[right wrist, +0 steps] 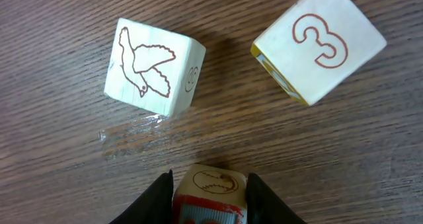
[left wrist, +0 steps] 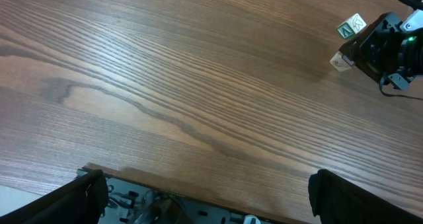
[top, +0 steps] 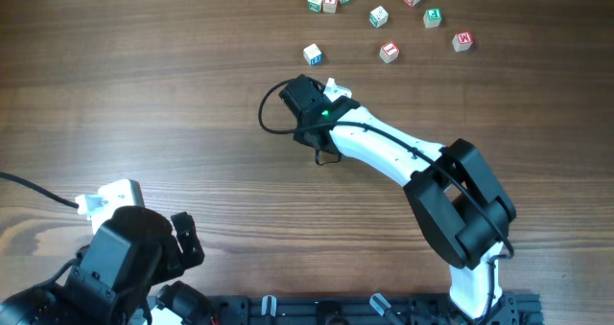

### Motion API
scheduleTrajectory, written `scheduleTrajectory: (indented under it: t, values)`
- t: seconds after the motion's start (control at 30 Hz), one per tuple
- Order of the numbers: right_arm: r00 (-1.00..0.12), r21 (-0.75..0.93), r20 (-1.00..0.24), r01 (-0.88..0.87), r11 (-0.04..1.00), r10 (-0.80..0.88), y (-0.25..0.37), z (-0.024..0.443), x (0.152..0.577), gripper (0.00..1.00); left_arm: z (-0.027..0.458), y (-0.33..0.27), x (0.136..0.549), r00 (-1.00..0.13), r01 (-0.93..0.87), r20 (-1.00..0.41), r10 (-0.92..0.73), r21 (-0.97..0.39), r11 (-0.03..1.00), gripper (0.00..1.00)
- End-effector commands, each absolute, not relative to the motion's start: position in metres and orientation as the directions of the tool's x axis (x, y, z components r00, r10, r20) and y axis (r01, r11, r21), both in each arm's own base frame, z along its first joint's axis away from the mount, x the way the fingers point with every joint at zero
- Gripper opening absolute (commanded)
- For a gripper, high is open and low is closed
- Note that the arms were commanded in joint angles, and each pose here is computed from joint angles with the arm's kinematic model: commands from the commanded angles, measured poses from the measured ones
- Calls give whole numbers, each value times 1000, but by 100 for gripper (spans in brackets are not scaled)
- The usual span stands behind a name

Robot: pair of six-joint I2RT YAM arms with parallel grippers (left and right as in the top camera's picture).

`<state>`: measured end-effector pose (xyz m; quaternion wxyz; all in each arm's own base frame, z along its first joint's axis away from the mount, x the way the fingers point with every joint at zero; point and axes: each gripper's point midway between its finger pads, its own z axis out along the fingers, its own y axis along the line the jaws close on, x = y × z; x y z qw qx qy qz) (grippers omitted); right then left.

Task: Form a circle
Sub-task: 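Lower the 6 block beside the Z and 3 blocks and release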

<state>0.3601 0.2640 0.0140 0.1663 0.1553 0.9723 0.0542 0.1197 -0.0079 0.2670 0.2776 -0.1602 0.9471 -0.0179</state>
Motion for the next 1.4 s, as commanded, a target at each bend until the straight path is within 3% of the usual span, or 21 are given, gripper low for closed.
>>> scheduleTrajectory:
  t: [0.0, 0.53, 0.67, 0.97, 1.13, 1.3, 1.37]
  values:
    - [-884, 148, -299, 328, 933, 359, 257, 2, 361, 35, 266, -7, 119, -790, -308, -517, -329, -130, 943, 100]
    - [-873, 166, -311, 338, 926, 375, 252, 4, 371, 36, 266, -7, 119, -790, -308, -517, -329, -130, 943, 100]
    - [-892, 149, -317, 288, 946, 322, 252, 4, 371, 49, 266, -7, 119, -790, -308, -517, -329, -130, 943, 100]
    - [-908, 170, -287, 265, 949, 304, 259, 3, 367, 50, 266, -7, 119, -790, -308, -517, -329, -130, 943, 100]
    - [-917, 177, -263, 261, 949, 301, 261, 2, 363, 49, 266, -7, 119, -790, -308, -517, -329, -130, 943, 100]
    - [-918, 171, -260, 262, 950, 300, 260, 1, 361, 35, 266, -7, 119, -790, -308, -517, -329, -130, 943, 100]
    - [-918, 171, -261, 262, 950, 300, 260, 1, 362, 34, 266, -7, 119, -790, -308, -517, -329, -130, 943, 100]
